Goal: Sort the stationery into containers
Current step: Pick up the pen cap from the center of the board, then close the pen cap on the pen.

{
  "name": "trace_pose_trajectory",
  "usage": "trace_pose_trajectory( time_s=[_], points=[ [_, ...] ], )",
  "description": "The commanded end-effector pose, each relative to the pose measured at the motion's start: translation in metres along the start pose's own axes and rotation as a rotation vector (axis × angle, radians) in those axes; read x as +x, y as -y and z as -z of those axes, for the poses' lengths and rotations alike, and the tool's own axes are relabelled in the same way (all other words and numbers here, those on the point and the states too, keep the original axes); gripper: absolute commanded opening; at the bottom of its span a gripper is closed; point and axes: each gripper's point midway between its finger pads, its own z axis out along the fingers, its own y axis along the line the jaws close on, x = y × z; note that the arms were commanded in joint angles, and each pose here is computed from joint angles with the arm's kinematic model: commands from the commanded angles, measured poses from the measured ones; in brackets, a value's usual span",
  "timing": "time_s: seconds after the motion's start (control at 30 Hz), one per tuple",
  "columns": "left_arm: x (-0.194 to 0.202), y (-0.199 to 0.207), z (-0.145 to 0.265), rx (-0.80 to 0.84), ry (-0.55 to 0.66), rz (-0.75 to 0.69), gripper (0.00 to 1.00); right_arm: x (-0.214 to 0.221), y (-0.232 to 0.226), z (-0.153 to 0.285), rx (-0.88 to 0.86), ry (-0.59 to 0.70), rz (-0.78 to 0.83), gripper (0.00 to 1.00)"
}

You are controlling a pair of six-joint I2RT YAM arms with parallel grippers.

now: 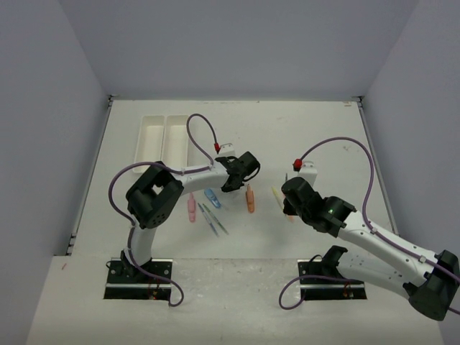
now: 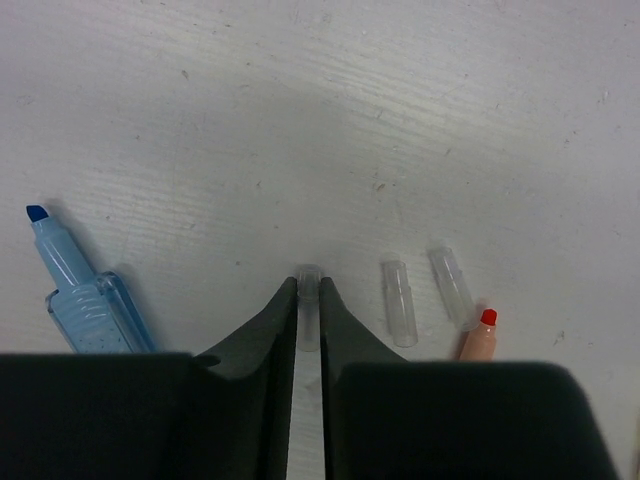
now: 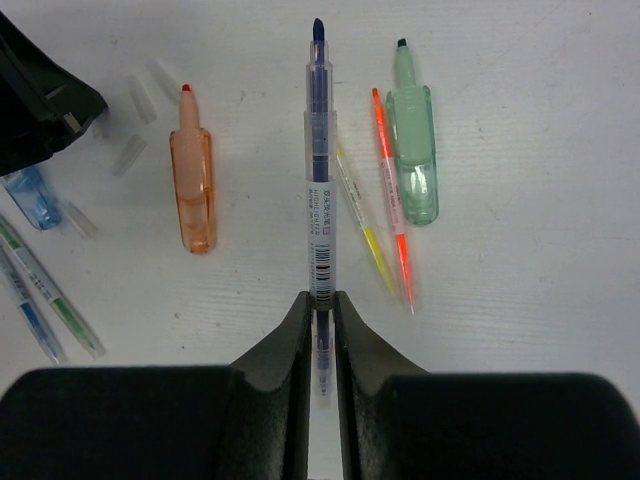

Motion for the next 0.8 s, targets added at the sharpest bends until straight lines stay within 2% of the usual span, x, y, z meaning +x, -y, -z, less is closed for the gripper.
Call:
trace_pose_trajectory(
  time_s=[0.0, 0.07, 0.17, 0.23, 0.3, 0.4, 0.43, 0.5, 0.53, 0.6, 0.63, 0.77],
  points=[
    [0.004, -0.002, -0.011, -0.021, -0.006, 0.027, 0.08, -0.004, -0.003, 0.0, -0.02, 0.024, -0.013, 0.0],
    [0.003, -0.004, -0.009, -0.021, -0.005, 0.034, 0.01, -0.004, -0.003, 0.0, -0.021, 0.023, -0.011, 0.0],
    [-0.003, -0.005, -0.002, -0.004, 0.007, 0.039, 0.0, -0.003, -0.009, 0.0, -0.056, 0.019, -0.008, 0.0],
    [-0.016, -0.004, 0.01, 0.018, 0.034, 0.047, 0.0, -0.003, -0.029, 0.001, -0.174, 0.024, 0.008, 0.0],
    [-0.036, 0.002, 0.031, 0.08, 0.088, 0.056, 0.0, -0.004, -0.06, 0.009, -0.373, 0.045, 0.04, 0.0],
    [-0.063, 0.007, 0.079, 0.246, 0.206, -0.006, 0.0, 0.016, -0.117, 0.049, -0.804, -0.015, 0.105, 0.0],
    [-0.066, 0.01, 0.095, 0.314, 0.233, -0.017, 0.0, 0.027, -0.125, 0.057, -0.897, -0.038, 0.109, 0.0],
    [-0.073, 0.015, 0.134, 0.54, 0.29, -0.019, 0.0, 0.03, -0.144, 0.087, -1.117, -0.024, 0.083, 0.0],
    [-0.076, 0.014, 0.151, 0.632, 0.326, -0.008, 0.0, 0.03, -0.148, 0.094, -1.175, -0.016, 0.066, 0.0],
    [-0.093, 0.007, 0.21, 0.901, 0.473, 0.054, 0.0, 0.022, -0.156, 0.113, -1.299, 0.04, 0.027, 0.0],
    [-0.11, 0.004, 0.238, 0.973, 0.538, 0.103, 0.0, 0.019, -0.157, 0.117, -1.32, 0.057, 0.016, 0.0],
    [-0.104, -0.015, 0.283, 1.188, 0.616, 0.122, 0.0, 0.005, -0.165, 0.132, -1.385, 0.113, -0.013, 0.0]
  ],
)
